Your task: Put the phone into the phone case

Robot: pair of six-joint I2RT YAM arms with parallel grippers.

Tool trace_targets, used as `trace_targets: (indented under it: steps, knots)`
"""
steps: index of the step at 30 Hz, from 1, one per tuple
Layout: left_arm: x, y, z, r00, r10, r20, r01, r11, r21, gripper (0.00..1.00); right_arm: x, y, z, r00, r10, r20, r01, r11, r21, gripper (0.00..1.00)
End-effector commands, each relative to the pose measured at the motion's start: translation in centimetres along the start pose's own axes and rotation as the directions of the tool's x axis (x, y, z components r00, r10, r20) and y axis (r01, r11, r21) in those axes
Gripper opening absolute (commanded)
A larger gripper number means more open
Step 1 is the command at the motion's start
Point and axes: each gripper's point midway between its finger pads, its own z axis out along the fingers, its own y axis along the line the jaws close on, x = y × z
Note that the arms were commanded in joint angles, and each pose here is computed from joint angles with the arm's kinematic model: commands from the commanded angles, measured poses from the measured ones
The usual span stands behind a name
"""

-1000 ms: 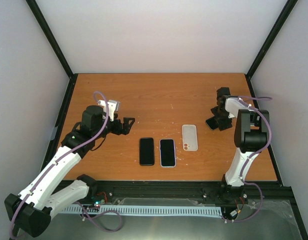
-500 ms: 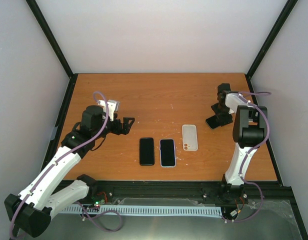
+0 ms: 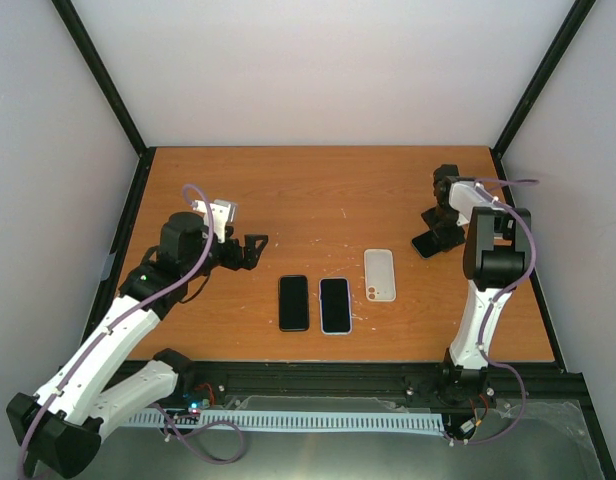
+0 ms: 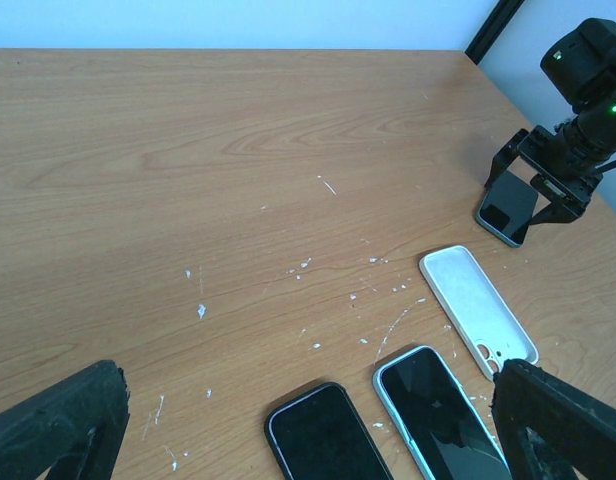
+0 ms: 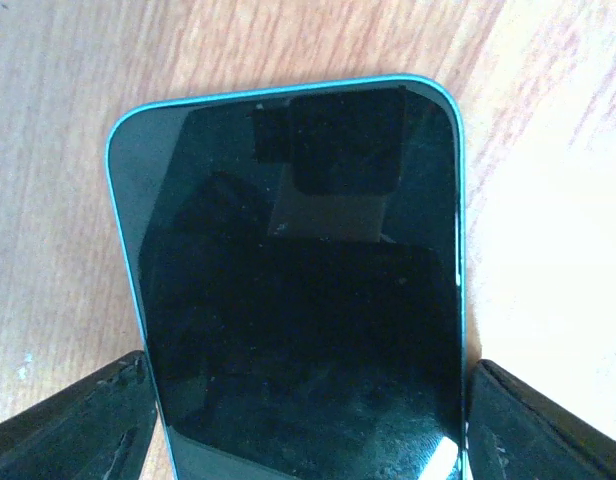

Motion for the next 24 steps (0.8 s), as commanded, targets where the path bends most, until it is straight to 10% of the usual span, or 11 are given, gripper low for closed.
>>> trace_targets:
  steps: [1,10,24]
  knots:
    - [-1.0,0.1,-0.7,0.999,0.012,0.039,-0.011,1.000,-0.009,1.00,1.6,-2.5,2.7,0.996,-0.032,-0.083,0.042,0.993,0.113,0.80]
    - [-1.3,0.0,-1.0,0.998,0.013,0.054,-0.012,1.000,-0.011,0.99,1.8,-1.8,1.7,0.959,-0.277,-0.065,0.278,0.961,0.007,0.74]
    - [-1.3,0.1,-1.0,0.998,0.012,0.055,-0.011,1.000,-0.015,0.99,6.7,-3.5,0.2,0.751,-0.660,-0.003,0.654,0.745,-0.133,0.63]
